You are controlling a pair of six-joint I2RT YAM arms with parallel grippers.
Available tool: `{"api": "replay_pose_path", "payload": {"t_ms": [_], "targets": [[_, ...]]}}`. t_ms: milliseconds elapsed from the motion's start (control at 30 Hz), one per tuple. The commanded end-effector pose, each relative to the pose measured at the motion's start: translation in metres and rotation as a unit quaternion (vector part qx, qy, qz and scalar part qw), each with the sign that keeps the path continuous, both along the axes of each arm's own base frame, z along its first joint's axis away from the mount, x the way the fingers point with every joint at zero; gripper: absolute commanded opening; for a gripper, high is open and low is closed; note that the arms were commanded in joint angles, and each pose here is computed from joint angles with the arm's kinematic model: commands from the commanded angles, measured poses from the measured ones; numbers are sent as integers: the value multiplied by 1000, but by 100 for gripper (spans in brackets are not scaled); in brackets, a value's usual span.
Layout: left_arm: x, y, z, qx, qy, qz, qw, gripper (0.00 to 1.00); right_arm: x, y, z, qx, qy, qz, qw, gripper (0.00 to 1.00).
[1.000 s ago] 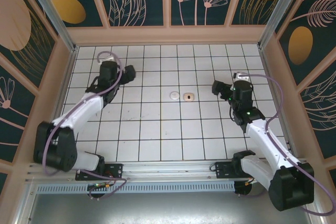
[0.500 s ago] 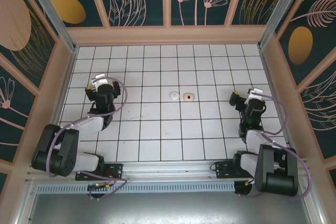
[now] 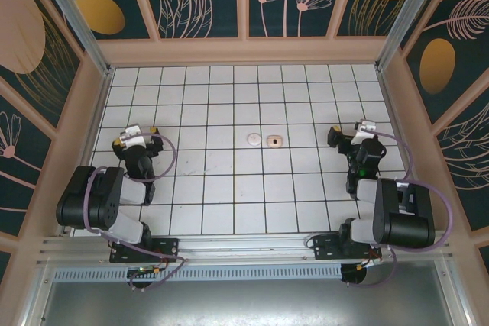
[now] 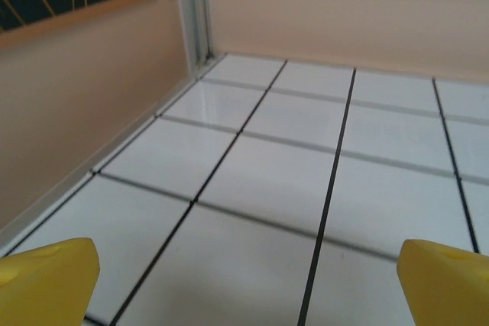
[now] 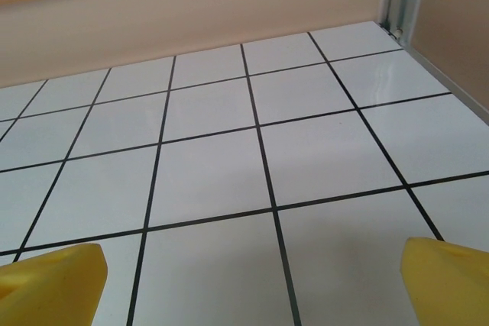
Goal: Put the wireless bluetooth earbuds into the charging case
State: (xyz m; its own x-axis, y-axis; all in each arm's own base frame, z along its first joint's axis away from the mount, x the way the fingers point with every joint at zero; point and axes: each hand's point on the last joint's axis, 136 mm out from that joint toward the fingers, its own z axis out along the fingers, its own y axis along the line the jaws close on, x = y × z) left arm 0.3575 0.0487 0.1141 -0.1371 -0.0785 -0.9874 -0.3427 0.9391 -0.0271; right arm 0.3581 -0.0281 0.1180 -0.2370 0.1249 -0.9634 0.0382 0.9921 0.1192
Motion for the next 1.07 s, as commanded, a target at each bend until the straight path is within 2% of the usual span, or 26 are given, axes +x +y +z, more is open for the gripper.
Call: {"api": "replay_pose_path", "payload": {"t_ms": [0, 133, 233, 433, 500, 1033], "targets": [[8, -5, 24, -18, -50, -19, 998, 99, 5, 6, 20, -20, -36, 22, 999, 99], [8, -5, 25, -17, -51, -20, 998, 99, 2, 11, 22, -27, -44, 26, 998, 99], [8, -5, 24, -17, -50, -20, 998, 99, -5, 29, 32, -11, -77, 58, 995, 99], [8, -5, 24, -17, -51, -20, 998, 99, 14, 39, 9, -16, -59, 68, 996, 99], [8, -5, 24, -17, -50, -20, 998, 99, 11, 32, 8, -12, -67, 45, 997, 99], [9, -6, 25, -16, -50, -23, 998, 99, 17, 30, 3, 1, -50, 50, 997, 99]]}}
